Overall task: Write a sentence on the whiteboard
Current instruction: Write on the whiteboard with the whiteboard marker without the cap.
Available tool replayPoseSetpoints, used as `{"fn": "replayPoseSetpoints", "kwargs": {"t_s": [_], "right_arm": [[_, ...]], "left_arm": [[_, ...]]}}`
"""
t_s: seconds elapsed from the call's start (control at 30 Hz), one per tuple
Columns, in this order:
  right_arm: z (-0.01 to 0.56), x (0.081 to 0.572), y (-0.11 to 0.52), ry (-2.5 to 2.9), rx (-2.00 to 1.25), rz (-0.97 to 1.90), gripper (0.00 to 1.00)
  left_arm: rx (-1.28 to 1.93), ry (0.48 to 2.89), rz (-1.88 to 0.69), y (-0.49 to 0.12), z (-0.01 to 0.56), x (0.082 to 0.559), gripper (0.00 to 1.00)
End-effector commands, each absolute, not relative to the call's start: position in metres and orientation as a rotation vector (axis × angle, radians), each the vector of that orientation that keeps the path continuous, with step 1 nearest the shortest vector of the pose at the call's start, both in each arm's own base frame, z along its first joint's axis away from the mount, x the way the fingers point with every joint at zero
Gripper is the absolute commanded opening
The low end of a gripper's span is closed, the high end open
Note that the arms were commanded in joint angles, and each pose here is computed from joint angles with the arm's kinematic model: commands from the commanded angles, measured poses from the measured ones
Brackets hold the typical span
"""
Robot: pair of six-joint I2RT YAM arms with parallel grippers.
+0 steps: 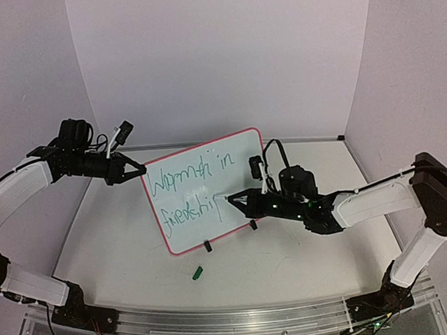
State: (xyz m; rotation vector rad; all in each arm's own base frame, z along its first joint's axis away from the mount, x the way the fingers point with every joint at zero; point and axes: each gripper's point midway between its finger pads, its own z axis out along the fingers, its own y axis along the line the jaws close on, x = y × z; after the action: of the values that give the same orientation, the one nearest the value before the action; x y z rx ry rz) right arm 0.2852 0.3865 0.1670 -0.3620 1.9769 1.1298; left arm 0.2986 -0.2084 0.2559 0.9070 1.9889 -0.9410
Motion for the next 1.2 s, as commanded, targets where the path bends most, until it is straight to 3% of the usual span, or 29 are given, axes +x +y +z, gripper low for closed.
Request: {"fn": "replayPoseSetpoints", "kwargs": {"t_s": [0.0,0.83,1.17], "right_arm": [[0.179,0.299,0.396,1.922,-0.361,1.108,0.00],[0.160,0.307,0.367,1.980,-0.250,0.962,0.00],[0.142,0.298,0.385,2.037,-0.336,1.028,0.00]], "left_arm": [[0.944,2.147,-0.947,-0.213,0.215,0.283,0.00],[0.948,2.146,-0.952,-0.214,0.214,0.283,0.00],[0.947,2.148,-0.952,-0.214,0.214,0.283,0.00]]}}
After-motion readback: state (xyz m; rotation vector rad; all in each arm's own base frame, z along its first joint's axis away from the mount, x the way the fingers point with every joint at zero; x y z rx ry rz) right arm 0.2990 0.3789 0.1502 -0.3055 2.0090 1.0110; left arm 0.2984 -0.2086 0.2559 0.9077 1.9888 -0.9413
